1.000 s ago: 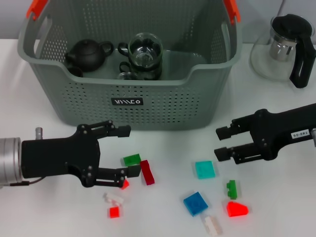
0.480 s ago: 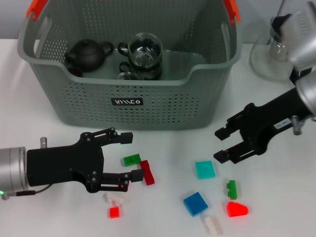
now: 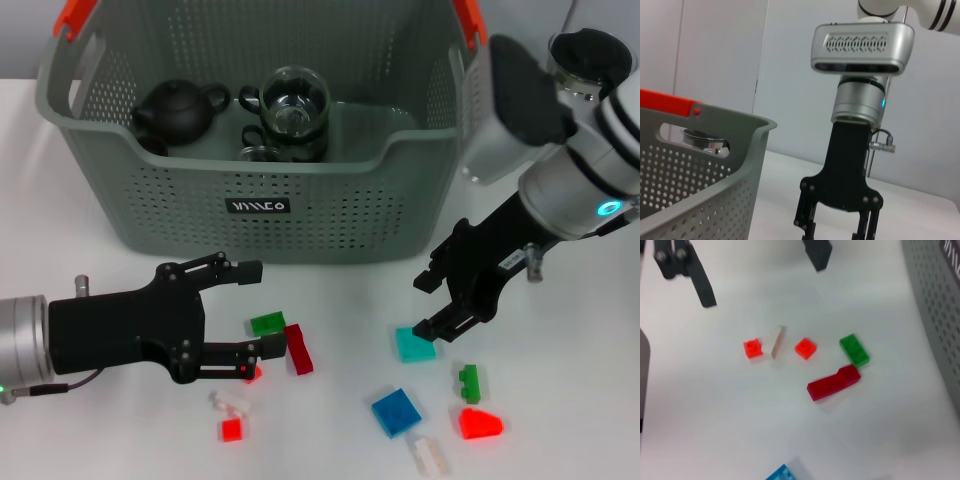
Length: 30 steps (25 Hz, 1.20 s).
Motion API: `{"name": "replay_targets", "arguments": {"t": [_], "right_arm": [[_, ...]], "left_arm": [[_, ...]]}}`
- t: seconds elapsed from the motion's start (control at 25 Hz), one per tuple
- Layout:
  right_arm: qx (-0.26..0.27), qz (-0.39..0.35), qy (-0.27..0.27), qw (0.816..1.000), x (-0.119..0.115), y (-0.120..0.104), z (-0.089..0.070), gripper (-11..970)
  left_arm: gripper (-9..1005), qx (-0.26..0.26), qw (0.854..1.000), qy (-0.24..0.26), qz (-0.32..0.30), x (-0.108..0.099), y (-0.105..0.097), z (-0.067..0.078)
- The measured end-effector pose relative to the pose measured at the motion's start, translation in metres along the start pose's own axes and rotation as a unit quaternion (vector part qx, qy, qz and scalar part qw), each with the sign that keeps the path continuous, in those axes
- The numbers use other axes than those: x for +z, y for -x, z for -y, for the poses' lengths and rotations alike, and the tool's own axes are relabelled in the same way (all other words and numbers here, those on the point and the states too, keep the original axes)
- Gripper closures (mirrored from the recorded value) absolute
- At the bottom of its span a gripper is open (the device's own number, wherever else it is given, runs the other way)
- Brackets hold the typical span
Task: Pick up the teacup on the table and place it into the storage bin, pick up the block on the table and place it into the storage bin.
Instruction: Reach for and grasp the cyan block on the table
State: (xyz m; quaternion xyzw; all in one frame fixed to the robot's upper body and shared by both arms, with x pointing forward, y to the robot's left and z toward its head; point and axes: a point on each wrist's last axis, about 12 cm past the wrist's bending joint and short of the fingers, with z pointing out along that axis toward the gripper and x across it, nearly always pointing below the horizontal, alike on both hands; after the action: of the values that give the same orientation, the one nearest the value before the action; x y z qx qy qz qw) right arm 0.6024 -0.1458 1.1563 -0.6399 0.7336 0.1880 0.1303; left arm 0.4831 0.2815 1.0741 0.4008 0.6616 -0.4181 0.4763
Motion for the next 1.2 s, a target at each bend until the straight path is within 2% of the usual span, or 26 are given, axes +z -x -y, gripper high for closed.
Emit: {"name": "replay_targets", "arguments": {"t": [0.72, 1.2], "right_arm": [[-0.077, -0.084, -0.018, 0.993, 0.025, 0.023, -0.01, 321], [-0.093, -0.104, -0.028, 0.99, 0.04, 0.027, -0.014, 322]], "left_arm": [[91, -0.006, 1.0, 0.009, 0.009, -0.002, -0.001, 0.0], [91, -0.009, 1.0, 0.01, 0.011, -0.003, -0.003, 0.001]]}}
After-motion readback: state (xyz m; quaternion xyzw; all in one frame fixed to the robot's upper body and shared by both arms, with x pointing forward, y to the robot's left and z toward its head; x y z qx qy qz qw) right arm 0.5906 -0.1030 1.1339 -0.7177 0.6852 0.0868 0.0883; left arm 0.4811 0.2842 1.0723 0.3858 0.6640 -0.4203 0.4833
